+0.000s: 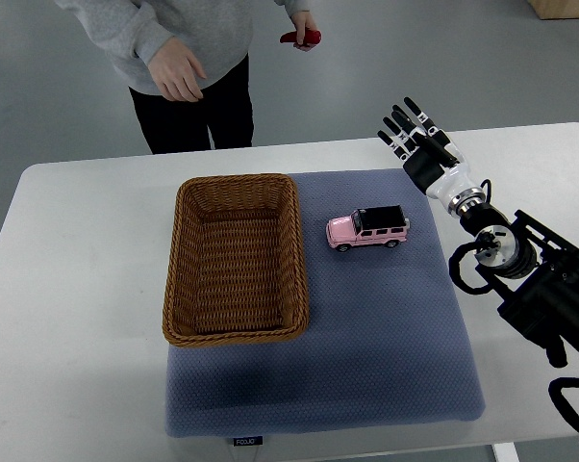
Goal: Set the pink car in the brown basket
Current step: 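Move the right hand over the pink toy car and lower it, then close the right hand fingers around the pink toy car and lift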
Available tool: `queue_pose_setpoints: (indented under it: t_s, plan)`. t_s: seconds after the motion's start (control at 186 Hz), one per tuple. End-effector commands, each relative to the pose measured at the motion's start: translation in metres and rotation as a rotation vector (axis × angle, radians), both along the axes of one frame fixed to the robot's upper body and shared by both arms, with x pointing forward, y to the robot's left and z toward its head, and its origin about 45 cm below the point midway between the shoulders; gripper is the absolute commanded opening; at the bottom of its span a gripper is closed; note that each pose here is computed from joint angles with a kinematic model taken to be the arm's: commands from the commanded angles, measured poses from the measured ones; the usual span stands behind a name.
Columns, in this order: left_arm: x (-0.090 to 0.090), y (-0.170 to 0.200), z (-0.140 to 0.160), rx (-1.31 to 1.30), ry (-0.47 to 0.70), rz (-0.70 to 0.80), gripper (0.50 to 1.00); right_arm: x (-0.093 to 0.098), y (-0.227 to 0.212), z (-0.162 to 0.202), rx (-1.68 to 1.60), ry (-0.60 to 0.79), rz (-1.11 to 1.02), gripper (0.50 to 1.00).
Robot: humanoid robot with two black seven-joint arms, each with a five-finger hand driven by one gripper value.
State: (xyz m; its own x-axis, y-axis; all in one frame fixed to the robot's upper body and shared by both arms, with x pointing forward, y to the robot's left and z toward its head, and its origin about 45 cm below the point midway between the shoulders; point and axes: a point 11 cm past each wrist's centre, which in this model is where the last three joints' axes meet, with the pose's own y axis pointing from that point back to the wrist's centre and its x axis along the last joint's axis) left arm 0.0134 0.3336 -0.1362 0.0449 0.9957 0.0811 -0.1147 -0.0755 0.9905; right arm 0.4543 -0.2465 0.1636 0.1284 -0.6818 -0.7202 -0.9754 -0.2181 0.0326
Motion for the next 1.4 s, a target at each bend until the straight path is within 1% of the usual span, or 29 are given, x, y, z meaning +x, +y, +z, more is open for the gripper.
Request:
queue_pose_setpoints:
  t_s: [0.0,0.242,0.296,0.344,0.398,0.409,0.419,0.462,0.527,0.608,0.683,0.758,0.844,0.968,1.161,1.392]
  plan:
    - [0.000,0.000,0.000,0.000,0.000,-0.001,1.000,0.000,0.001,0.000,-0.002,0.001,0.003,0.911]
    - [0.000,-0.003,0.000,-0.007,0.001,-0.006,1.000,-0.004,0.016,-0.005,-0.079,0.006,0.081,0.911]
    - [0.000,-0.003,0.000,-0.007,0.000,-0.005,1.000,-0.001,0.024,0.004,-0.157,-0.025,0.137,0.913]
    - [0.000,-0.002,0.000,-0.006,0.001,-0.005,1.000,0.006,0.027,0.019,-0.312,-0.078,0.214,0.913]
    - [0.000,-0.002,0.000,-0.005,0.000,-0.003,1.000,0.008,0.024,0.024,-0.533,-0.102,0.306,0.911]
    - [0.000,-0.002,0.000,-0.004,0.000,-0.003,1.000,0.008,0.024,0.024,-0.534,-0.102,0.306,0.911]
    - [0.000,-0.002,0.000,-0.004,0.000,-0.003,1.000,0.009,0.024,0.026,-0.625,-0.114,0.343,0.911]
    - [0.000,-0.001,0.000,-0.003,0.000,-0.003,1.000,0.014,0.027,0.037,-0.821,-0.162,0.429,0.911]
    - [0.000,-0.002,0.000,-0.004,0.000,-0.003,1.000,0.016,0.034,0.049,-1.094,-0.230,0.577,0.911]
    - [0.000,-0.002,0.000,-0.006,0.000,-0.003,1.000,0.018,0.031,0.061,-1.433,-0.286,0.732,0.911]
    - [0.000,-0.002,0.000,-0.009,0.000,-0.003,1.000,0.019,0.035,0.068,-1.623,-0.311,0.841,0.911]
    - [0.000,-0.002,0.000,-0.009,0.000,-0.003,1.000,0.017,0.035,0.070,-1.741,-0.312,0.922,0.911]
    - [0.000,-0.002,0.000,-0.009,0.000,-0.003,1.000,0.012,0.042,0.073,-1.799,-0.325,0.993,0.911]
    - [0.000,-0.002,0.000,-0.008,0.000,0.000,1.000,0.001,0.047,0.068,-1.794,-0.316,1.065,0.911]
    - [0.000,-0.001,0.000,-0.005,0.000,0.001,1.000,-0.005,0.042,0.067,-1.789,-0.309,1.074,0.911]
    - [0.000,-0.001,0.000,-0.005,0.000,0.001,1.000,-0.013,0.037,0.044,-1.770,-0.272,1.084,0.909]
